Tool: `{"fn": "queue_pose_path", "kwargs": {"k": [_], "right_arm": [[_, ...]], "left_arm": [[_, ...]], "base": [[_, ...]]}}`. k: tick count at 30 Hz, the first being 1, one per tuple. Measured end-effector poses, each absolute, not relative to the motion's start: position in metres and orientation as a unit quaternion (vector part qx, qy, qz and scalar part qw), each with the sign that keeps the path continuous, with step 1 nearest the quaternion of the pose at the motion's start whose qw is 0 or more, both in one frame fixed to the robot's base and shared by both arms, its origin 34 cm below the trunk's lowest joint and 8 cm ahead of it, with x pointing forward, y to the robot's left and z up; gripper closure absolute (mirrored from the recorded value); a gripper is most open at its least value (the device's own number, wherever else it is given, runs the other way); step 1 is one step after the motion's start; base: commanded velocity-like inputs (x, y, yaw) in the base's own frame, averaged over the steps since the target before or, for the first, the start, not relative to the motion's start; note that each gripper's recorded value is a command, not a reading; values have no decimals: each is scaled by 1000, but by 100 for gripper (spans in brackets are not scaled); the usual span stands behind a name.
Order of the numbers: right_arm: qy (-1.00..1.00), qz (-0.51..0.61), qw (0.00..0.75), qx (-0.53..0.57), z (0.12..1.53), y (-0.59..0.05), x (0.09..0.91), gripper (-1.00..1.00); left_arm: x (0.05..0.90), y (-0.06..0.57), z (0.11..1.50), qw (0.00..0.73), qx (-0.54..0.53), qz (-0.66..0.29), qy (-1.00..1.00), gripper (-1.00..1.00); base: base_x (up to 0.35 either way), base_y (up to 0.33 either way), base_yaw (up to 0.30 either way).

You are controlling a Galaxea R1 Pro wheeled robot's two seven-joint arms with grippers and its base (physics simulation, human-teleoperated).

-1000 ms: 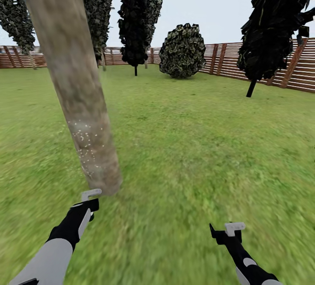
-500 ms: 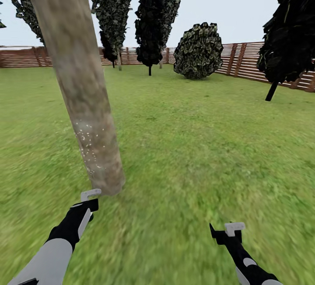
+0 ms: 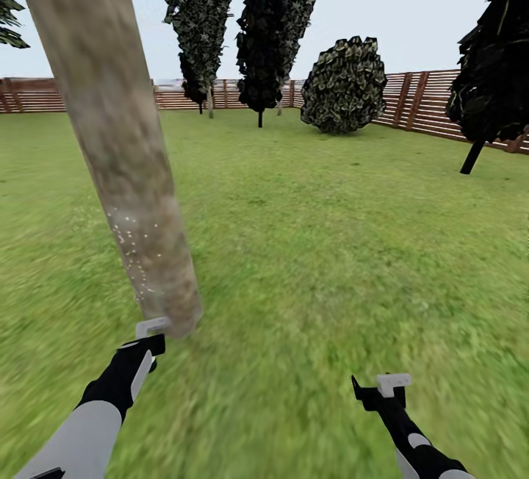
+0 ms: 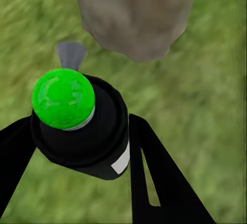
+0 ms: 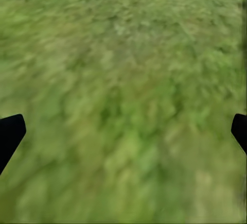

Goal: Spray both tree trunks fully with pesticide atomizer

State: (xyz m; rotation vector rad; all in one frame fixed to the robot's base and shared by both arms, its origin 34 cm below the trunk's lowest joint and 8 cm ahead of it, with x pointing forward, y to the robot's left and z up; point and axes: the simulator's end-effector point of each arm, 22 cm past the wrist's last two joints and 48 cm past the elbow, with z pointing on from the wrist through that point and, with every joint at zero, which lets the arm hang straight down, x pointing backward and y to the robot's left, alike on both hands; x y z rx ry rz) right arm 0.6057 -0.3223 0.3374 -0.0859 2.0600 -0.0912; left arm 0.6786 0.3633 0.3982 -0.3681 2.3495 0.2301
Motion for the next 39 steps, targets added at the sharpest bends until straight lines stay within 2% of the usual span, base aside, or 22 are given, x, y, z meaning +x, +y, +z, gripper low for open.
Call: {"fn": "queue_pose_path", "kwargs": {"k": [5, 13, 22, 34, 39], "right_arm": [[857, -38, 513, -36, 338, -322, 606, -100], [857, -38, 513, -36, 338, -322, 606, -100], [857, -38, 513, -36, 338, -322, 606, -100], [857, -38, 513, -36, 338, -322, 606, -100], [857, -38, 513, -36, 337, -322, 606, -100]], "left_arm": [[679, 362, 398, 367, -143, 88, 915, 100], [679, 362, 398, 367, -144, 88, 915, 100], [678, 364, 398, 367, -145, 89, 914, 100], [679, 362, 398, 368, -145, 88, 914, 100], [679, 361, 398, 367, -145, 87, 915, 100]], "base": [[6, -269, 93], [31, -267, 251], [232, -191, 261], [206, -209, 32], [158, -237, 258]]}}
